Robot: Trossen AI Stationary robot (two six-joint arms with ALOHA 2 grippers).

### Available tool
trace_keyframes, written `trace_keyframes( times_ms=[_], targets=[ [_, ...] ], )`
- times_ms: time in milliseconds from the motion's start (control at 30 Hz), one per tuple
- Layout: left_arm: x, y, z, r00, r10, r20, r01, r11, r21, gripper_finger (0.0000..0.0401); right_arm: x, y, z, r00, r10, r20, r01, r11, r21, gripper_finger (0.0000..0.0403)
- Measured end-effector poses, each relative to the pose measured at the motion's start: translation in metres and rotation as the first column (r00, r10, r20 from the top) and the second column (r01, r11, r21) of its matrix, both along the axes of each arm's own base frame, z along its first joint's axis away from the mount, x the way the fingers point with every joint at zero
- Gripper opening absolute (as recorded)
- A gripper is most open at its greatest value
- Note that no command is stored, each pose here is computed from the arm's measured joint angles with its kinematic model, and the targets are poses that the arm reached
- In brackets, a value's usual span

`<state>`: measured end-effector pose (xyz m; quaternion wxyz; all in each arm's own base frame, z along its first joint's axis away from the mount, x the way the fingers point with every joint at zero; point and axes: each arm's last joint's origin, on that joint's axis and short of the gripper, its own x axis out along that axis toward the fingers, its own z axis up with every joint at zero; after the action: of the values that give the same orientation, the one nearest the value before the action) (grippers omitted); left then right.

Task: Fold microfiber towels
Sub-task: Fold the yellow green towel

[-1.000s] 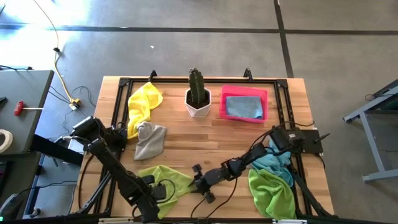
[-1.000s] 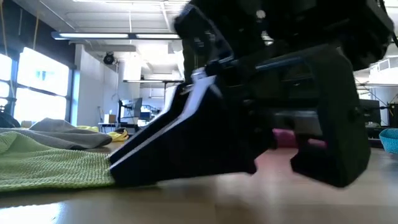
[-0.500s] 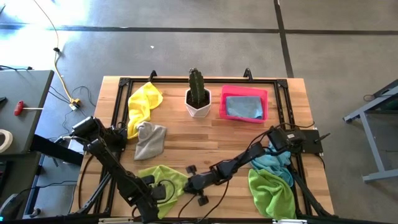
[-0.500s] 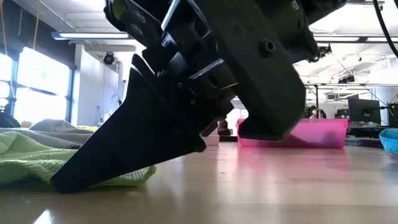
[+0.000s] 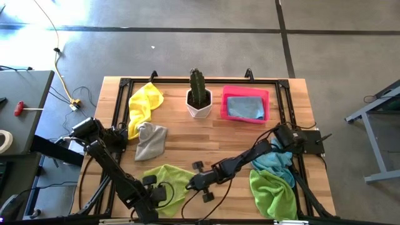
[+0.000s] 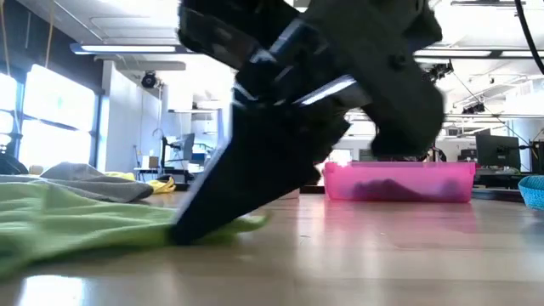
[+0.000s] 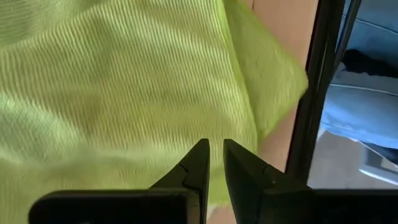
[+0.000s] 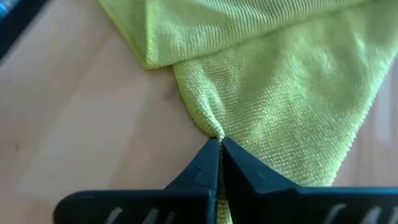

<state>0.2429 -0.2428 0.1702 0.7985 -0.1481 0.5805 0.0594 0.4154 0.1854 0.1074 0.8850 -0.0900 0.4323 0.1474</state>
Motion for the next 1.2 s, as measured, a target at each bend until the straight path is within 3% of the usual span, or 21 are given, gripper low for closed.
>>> trace_keyframes(
  times_ms=[167, 467, 567, 700, 800, 900, 1067, 1133, 1200],
  targets=[
    [0.007, 0.007, 0.000, 0.999, -0.035, 0.041, 0.032, 0.998, 0.062, 0.0039, -0.020, -0.010, 0.029, 0.993, -0.027, -0.115, 0.020, 0.998, -0.058, 0.0001],
    [0.028, 0.029, 0.001, 0.990, -0.109, 0.090, 0.092, 0.981, 0.173, 0.0039, -0.053, -0.030, 0.124, 0.971, -0.239, 0.008, 0.239, 0.965, -0.107, 0.0000],
    [0.036, 0.038, 0.002, 0.986, -0.126, 0.111, 0.099, 0.971, 0.220, 0.0039, -0.067, -0.039, 0.156, 0.929, -0.362, 0.080, 0.367, 0.928, -0.059, 0.0000],
    [0.050, 0.051, 0.004, 0.974, -0.147, 0.171, 0.092, 0.952, 0.293, 0.0039, -0.085, -0.051, 0.185, 0.828, -0.543, 0.138, 0.546, 0.837, 0.015, 0.0000],
    [0.061, 0.060, 0.007, 0.960, -0.161, 0.230, 0.070, 0.931, 0.359, 0.0039, -0.096, -0.057, 0.204, 0.797, -0.586, 0.145, 0.577, 0.810, 0.106, 0.0000],
    [0.073, 0.070, 0.012, 0.940, -0.171, 0.295, 0.019, 0.889, 0.457, 0.0039, -0.107, -0.061, 0.218, 0.778, -0.610, 0.149, 0.591, 0.791, 0.158, 0.0000],
    [0.094, 0.082, 0.036, 0.886, -0.156, 0.436, -0.169, 0.767, 0.619, 0.0039, -0.122, -0.073, 0.233, 0.670, -0.708, 0.225, 0.695, 0.704, 0.145, 0.0000],
    [0.101, 0.084, 0.046, 0.854, -0.148, 0.499, -0.248, 0.726, 0.641, 0.0039, -0.124, -0.077, 0.234, 0.642, -0.726, 0.248, 0.719, 0.682, 0.134, 0.0000],
    [0.107, 0.084, 0.053, 0.815, -0.139, 0.562, -0.313, 0.711, 0.630, 0.0039, -0.124, -0.079, 0.235, 0.628, -0.732, 0.264, 0.730, 0.672, 0.128, 0.0000]
  ],
)
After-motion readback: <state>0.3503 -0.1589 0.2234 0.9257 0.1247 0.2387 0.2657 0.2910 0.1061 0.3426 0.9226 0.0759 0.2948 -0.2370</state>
